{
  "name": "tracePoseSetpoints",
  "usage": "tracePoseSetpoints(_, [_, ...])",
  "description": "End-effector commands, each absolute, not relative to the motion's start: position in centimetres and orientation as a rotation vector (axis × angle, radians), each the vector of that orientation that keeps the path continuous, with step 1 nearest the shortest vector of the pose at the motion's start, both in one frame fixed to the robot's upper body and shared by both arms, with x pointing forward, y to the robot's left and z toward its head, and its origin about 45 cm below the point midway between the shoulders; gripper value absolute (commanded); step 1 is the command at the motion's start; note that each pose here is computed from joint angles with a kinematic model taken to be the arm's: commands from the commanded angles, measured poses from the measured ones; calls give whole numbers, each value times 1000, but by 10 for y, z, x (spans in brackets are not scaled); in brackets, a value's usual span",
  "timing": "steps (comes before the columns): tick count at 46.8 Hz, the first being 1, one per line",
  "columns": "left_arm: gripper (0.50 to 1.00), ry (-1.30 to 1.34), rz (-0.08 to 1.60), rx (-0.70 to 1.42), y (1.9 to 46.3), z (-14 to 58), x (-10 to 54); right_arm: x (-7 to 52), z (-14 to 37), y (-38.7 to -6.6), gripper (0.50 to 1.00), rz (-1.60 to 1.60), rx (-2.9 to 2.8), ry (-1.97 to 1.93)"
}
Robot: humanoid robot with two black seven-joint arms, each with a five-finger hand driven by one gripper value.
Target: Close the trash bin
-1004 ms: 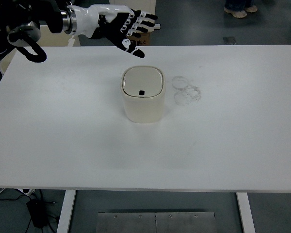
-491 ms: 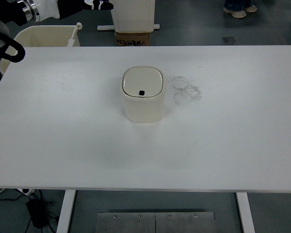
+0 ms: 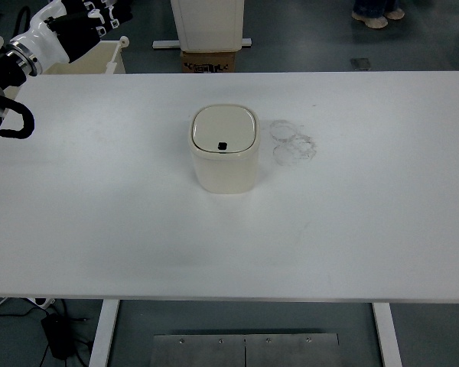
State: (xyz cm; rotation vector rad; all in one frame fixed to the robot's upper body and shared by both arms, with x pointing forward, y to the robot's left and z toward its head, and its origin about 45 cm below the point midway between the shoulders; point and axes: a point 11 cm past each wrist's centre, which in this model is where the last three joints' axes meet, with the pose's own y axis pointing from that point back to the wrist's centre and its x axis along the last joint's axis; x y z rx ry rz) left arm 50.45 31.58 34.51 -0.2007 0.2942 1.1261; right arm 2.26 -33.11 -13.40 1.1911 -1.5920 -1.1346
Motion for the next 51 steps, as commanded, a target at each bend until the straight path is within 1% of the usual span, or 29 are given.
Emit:
tracePoseSetpoints(1, [1000,348,1153,-227,319,324,503,22,-134,-331,993,-1134,1190,-1592])
tracePoseSetpoints(11, [1000,446,1209,-281,327,284,497,23,-134,-331,993,-1135,1192,-1591])
tracePoseSetpoints(20, [1000,529,1225,-322,320,256,493,22,-134,-331,993,-1136,1190,-1591])
tracePoseSetpoints(31, [1000,628,1288,-396,337,219,484,23,-134,-331,993,-1134,1190,-1592])
tracePoseSetpoints(36, [1000,651,1324,-445,346,213,483,22,-134,-331,993,-1135,1189,-1593])
tracePoseSetpoints(41, [1000,679,1343,-501,346,207,482,23,-134,-331,993,-1134,1190,-1592])
tracePoseSetpoints(51, [1000,749,1355,-523,334,184,475,23,-134,-331,993,-1134,1190,-1592])
